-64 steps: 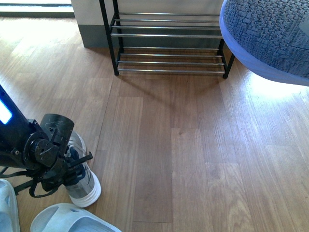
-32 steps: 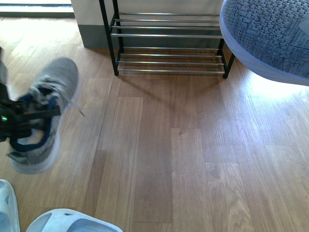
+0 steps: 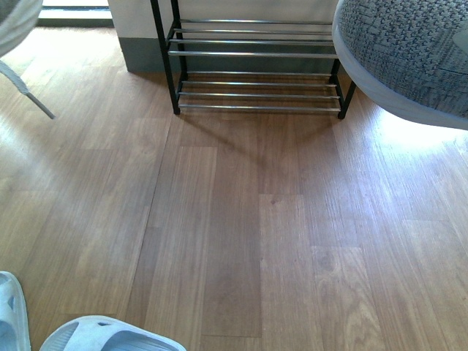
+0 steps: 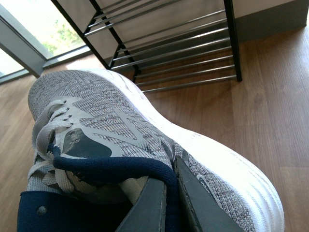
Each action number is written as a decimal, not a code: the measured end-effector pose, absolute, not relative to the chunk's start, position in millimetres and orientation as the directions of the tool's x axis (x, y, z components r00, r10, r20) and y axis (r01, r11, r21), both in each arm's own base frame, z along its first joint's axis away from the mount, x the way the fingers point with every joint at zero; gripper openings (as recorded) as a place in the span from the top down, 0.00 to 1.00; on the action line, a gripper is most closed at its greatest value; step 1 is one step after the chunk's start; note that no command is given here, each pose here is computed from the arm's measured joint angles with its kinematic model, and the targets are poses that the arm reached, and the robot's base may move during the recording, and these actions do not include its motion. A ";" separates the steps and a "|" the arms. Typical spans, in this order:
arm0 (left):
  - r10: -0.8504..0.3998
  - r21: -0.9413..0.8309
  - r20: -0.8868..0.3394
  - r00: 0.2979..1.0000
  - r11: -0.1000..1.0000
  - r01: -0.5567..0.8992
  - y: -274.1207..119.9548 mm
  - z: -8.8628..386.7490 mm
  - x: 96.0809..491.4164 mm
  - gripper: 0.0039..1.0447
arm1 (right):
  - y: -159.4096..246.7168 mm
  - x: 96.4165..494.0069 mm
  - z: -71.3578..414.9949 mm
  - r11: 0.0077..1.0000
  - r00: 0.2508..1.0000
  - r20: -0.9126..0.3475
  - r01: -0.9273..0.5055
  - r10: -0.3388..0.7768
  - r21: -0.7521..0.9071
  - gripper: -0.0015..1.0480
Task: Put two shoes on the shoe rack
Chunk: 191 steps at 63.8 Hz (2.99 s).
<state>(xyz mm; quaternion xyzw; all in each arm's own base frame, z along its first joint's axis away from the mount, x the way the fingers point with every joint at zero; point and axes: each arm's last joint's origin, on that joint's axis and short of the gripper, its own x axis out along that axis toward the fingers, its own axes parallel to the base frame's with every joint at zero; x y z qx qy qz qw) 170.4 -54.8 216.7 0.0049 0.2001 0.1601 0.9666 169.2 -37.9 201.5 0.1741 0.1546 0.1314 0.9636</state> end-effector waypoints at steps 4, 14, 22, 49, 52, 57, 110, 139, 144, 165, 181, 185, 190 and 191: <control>0.313 0.066 -0.366 0.876 0.948 -0.311 -55.4 221.2 164.3 0.99 | -37.9 169.2 201.5 0.905 0.918 -0.252 -0.199 0.307 0.376 0.98; 0.295 0.055 -0.363 0.884 0.954 -0.296 -56.6 222.5 162.7 0.99 | -37.8 169.1 201.4 0.905 0.917 -0.252 -0.200 0.308 0.377 0.98; 0.294 0.055 -0.363 0.884 0.954 -0.295 -56.9 222.6 162.6 0.99 | -37.9 169.2 201.5 0.905 0.918 -0.252 -0.200 0.307 0.376 0.98; 0.298 0.056 -0.362 0.883 0.953 -0.298 -56.7 222.7 162.4 0.99 | -37.6 169.1 201.4 0.904 0.917 -0.252 -0.203 0.311 0.377 0.98; 0.298 0.056 -0.362 0.883 0.953 -0.299 -56.6 222.7 162.3 0.99 | -37.6 169.1 201.5 0.904 0.917 -0.251 -0.203 0.311 0.377 0.98; 0.298 0.056 -0.363 0.883 0.953 -0.298 -56.7 222.6 162.4 0.99 | -37.6 169.1 201.4 0.904 0.916 -0.252 -0.203 0.311 0.377 0.98; 0.295 0.057 -0.363 0.884 0.954 -0.295 -57.2 222.4 162.4 0.99 | -37.5 169.1 201.5 0.903 0.916 -0.251 -0.206 0.314 0.377 0.98; 0.295 0.058 -0.364 0.883 0.954 -0.295 -57.3 222.2 162.5 0.99 | -37.7 169.2 201.3 0.904 0.917 -0.253 -0.201 0.309 0.377 0.98; 0.293 0.057 -0.365 0.884 0.954 -0.293 -57.3 222.2 162.5 0.99 | -37.7 169.2 201.3 0.904 0.917 -0.253 -0.201 0.309 0.376 0.98; 0.294 0.057 -0.364 0.884 0.954 -0.294 -57.2 222.4 162.4 0.99 | -37.7 169.2 201.4 0.904 0.917 -0.252 -0.202 0.310 0.377 0.98; 0.294 0.057 -0.364 0.884 0.954 -0.294 -57.2 222.4 162.4 0.99 | -37.7 169.2 201.3 0.904 0.917 -0.253 -0.201 0.309 0.377 0.98; 0.293 0.057 -0.364 0.884 0.954 -0.293 -57.3 222.3 162.4 0.99 | -37.8 169.1 201.0 0.904 0.917 -0.253 -0.200 0.308 0.377 0.98; 0.293 0.056 -0.364 0.884 0.954 -0.293 -57.3 222.4 162.4 0.99 | -37.8 169.1 200.9 0.905 0.917 -0.254 -0.199 0.308 0.376 0.98; 0.293 0.056 -0.364 0.884 0.954 -0.293 -57.3 222.4 162.4 0.99 | -37.8 169.1 200.9 0.905 0.917 -0.254 -0.199 0.308 0.377 0.98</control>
